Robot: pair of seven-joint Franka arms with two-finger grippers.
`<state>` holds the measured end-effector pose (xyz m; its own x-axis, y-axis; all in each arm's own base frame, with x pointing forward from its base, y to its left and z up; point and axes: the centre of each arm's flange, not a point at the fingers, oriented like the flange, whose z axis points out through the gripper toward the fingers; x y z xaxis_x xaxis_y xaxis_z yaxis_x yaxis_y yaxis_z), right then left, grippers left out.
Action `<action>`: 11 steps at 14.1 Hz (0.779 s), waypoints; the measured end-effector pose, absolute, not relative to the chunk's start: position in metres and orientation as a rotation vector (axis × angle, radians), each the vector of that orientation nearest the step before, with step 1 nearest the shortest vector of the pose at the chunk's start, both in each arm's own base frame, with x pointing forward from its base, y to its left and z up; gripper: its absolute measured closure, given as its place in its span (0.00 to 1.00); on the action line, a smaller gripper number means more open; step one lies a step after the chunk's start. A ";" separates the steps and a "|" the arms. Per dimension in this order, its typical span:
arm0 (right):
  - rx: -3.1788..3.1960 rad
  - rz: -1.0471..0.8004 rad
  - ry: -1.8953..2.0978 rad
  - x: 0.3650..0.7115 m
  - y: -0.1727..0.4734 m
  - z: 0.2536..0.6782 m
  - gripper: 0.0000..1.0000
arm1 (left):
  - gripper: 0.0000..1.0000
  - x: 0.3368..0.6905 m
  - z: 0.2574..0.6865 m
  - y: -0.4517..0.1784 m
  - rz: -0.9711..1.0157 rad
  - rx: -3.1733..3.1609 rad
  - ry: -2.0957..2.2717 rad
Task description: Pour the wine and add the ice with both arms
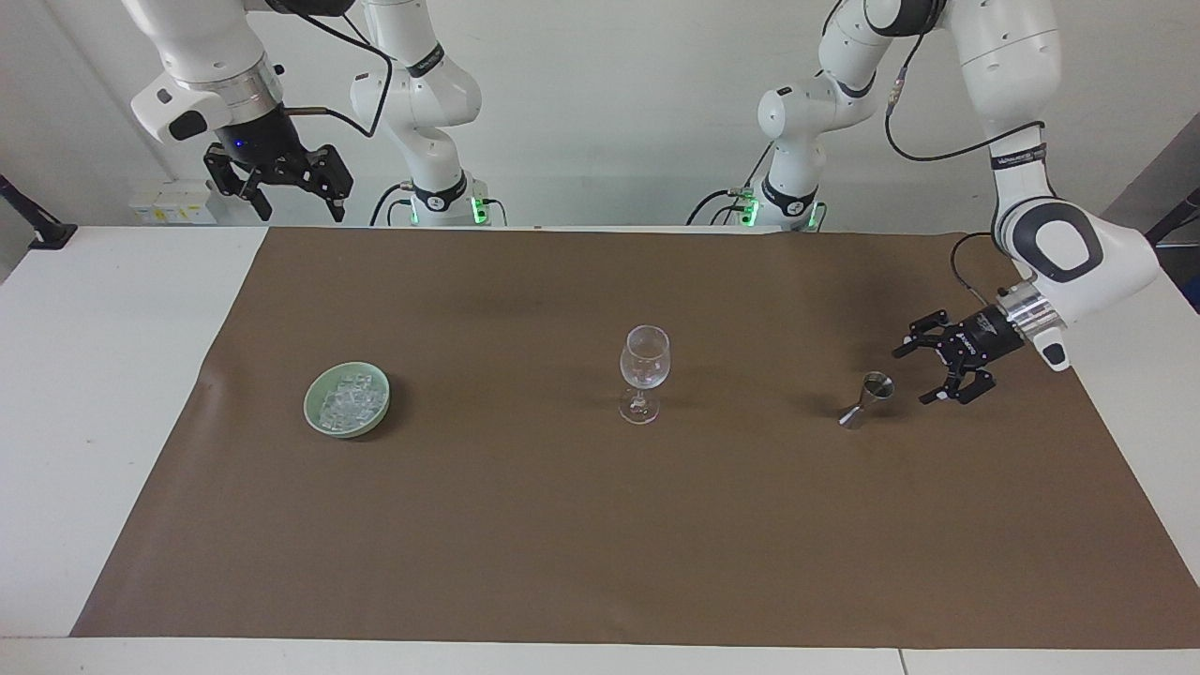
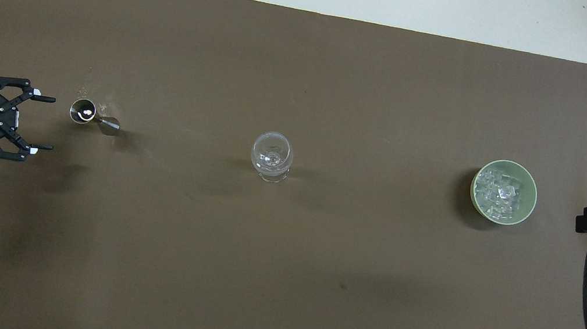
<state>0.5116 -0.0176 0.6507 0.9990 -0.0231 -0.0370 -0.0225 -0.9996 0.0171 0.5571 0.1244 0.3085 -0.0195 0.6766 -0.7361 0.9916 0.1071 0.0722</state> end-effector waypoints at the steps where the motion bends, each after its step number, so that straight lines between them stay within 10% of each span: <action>1: 3.124 -0.058 -0.036 0.512 -0.018 0.651 0.00 | 0.00 0.558 0.298 0.122 -0.667 1.604 1.764; 11: 3.124 -0.058 -0.036 0.512 -0.018 0.651 0.00 | 0.00 0.559 0.232 0.127 -0.876 1.366 1.602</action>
